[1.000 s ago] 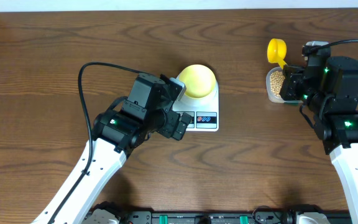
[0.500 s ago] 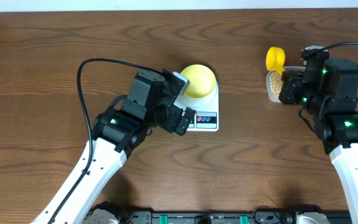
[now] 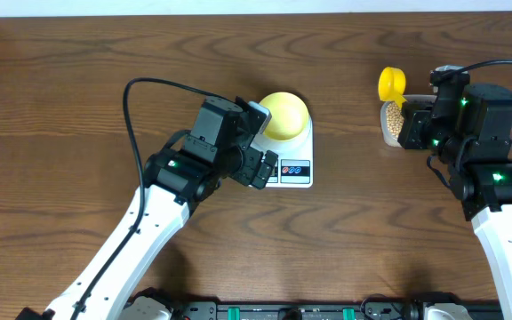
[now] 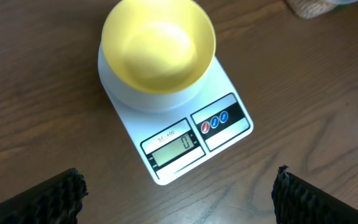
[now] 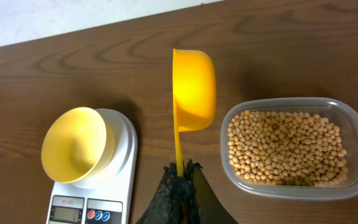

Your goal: Scoop item into bowl and weigh 50g on scale

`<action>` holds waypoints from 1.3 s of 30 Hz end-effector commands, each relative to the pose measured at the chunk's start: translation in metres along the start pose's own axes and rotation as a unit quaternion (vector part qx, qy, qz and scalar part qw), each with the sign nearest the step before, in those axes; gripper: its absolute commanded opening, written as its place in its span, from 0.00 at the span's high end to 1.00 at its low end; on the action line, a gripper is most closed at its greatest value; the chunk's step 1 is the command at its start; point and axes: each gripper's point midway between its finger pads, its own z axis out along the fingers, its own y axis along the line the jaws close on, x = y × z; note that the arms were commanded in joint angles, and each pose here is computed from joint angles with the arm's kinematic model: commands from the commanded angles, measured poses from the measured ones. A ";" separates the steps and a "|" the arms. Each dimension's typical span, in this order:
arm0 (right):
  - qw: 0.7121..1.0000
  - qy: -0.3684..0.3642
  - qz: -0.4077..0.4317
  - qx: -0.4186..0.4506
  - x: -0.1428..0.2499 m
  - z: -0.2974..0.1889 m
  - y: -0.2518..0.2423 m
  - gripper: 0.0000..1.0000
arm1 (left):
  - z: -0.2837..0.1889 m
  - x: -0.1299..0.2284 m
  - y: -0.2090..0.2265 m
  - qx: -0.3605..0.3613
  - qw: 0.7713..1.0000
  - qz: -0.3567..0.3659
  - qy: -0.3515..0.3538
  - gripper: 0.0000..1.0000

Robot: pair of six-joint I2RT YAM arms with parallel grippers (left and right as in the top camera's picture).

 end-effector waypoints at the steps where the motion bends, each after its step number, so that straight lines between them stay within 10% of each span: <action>1: 1.000 -0.009 0.005 -0.007 -0.008 -0.002 0.003 0.99 | 0.000 -0.003 0.004 -0.008 1.000 0.004 -0.006 0.02; 39: 0.997 0.036 0.018 -0.071 0.012 -0.005 0.025 0.99 | 0.000 -0.009 0.005 -0.010 1.000 0.006 -0.016 0.02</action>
